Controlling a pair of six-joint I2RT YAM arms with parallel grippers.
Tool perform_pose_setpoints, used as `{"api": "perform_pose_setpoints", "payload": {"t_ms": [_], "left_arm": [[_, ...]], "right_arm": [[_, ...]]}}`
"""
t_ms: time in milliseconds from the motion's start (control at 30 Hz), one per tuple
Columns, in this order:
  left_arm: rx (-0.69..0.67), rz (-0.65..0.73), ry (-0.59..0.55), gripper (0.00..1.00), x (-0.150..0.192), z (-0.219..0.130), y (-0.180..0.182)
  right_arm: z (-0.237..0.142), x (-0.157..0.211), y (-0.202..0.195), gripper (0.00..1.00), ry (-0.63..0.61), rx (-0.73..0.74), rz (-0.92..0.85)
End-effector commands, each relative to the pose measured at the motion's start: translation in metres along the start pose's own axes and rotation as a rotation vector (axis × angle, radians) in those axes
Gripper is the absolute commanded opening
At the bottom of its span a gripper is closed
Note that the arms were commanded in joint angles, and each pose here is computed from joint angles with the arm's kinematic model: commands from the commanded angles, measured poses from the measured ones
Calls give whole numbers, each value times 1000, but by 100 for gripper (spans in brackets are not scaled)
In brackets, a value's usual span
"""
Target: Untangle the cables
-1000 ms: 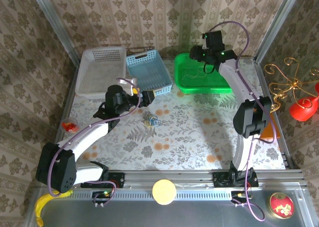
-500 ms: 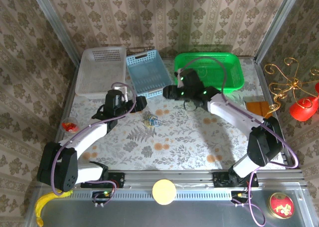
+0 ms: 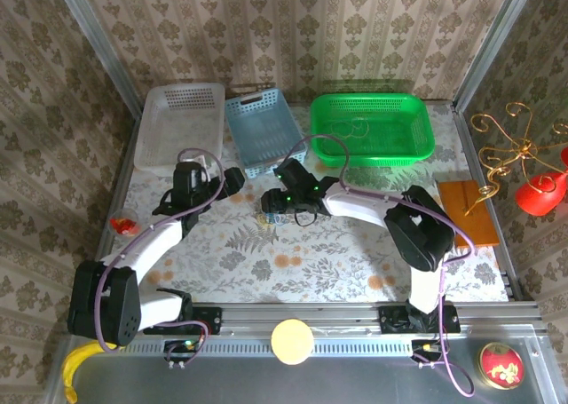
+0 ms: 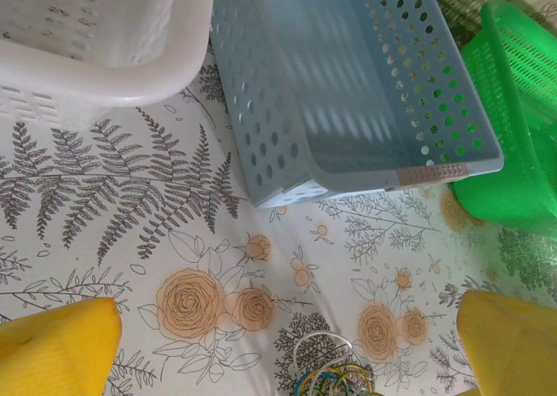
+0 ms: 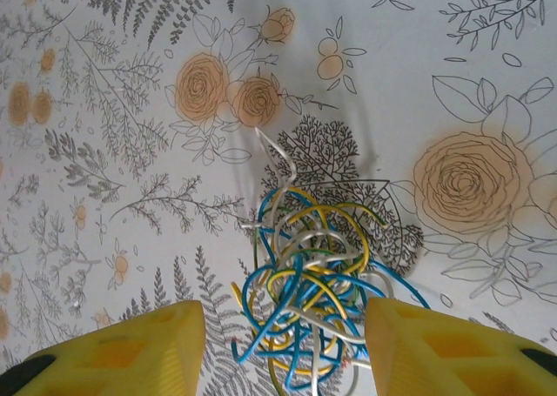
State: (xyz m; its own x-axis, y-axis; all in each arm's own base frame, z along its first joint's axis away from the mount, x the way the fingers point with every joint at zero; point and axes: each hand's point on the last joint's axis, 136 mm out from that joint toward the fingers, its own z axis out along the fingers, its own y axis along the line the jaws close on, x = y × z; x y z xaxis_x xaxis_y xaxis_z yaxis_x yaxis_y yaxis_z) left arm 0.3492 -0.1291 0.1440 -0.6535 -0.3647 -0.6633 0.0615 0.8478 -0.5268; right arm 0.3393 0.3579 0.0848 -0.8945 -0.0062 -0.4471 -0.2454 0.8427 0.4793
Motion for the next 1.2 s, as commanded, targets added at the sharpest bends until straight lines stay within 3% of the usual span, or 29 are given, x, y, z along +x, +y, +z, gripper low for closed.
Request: {"api": "perform_pose_setpoints", "payload": {"t_ms": [0,167,300,600,767,933,1067,1167], "left_arm": [[23,-12,-12,100,-2,-7,-1],[39,-10,-15,100,-4,-8,-3],[52,-11,-16,100,-4,-8,-4],[80,-13,-14,100,-8,-7,-12],[83,-15,-14,100,-7,-7,-12],[91,-16,-17,100,-7,-9,-13],[101,-15,-20,100,-8,-10,-16],[116,-13,-18,100,-8,-12,-19]], "right_arm": [[3,-17,12,51,-44,-21,15],[16,-16,9,46,-18,-3,16],[22,-15,5,32,-7,11,21],[20,-9,-1,34,1,26,23],[19,-4,-4,29,8,26,24],[18,-1,-6,16,13,26,21],[11,-3,-6,0,7,13,22],[-6,-10,-7,0,-25,-9,31]]}}
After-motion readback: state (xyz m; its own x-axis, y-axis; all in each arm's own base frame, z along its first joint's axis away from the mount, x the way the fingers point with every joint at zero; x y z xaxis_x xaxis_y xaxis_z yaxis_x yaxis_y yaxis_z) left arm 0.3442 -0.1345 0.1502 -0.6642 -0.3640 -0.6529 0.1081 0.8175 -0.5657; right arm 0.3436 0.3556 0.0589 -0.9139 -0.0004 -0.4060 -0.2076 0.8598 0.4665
